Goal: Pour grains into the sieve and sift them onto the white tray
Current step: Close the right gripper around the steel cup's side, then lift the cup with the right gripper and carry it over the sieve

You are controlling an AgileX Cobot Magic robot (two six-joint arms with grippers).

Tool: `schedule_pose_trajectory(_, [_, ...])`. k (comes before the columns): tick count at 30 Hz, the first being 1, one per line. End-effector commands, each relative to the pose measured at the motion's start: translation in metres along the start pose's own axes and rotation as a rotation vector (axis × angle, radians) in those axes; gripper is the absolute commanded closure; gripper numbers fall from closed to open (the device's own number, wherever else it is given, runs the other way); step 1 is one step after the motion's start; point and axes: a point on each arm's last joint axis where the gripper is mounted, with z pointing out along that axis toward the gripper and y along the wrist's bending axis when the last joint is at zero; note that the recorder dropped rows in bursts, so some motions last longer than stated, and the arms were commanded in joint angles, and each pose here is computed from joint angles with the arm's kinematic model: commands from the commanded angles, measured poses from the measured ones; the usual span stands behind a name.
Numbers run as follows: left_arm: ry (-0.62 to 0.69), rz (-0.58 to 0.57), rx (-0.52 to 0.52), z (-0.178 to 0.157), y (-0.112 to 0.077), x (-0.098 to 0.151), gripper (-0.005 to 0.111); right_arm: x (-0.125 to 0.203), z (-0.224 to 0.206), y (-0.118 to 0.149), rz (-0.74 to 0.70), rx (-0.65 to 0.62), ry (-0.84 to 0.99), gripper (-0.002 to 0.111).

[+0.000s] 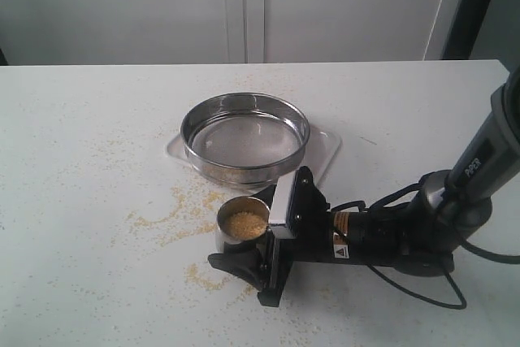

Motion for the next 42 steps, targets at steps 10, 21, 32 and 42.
schedule_pose_trajectory(10, [-0.005, -0.011, 0.0, 0.0, 0.0, 0.0, 0.107, 0.005, 0.0, 0.0, 0.031, 0.007, 0.046, 0.108])
schedule_pose_trajectory(21, [-0.005, -0.011, 0.0, 0.0, 0.0, 0.0, 0.107, -0.022, -0.004, -0.004, 0.056, 0.017, -0.032, 0.108])
schedule_pose_trajectory(32, [-0.005, -0.011, 0.0, 0.0, 0.0, 0.0, 0.107, -0.077, -0.022, -0.014, 0.049, 0.125, 0.012, 0.108])
schedule_pose_trajectory(42, [-0.005, -0.011, 0.0, 0.0, 0.0, 0.0, 0.107, -0.129, -0.049, -0.031, 0.058, 0.356, 0.101, 0.108])
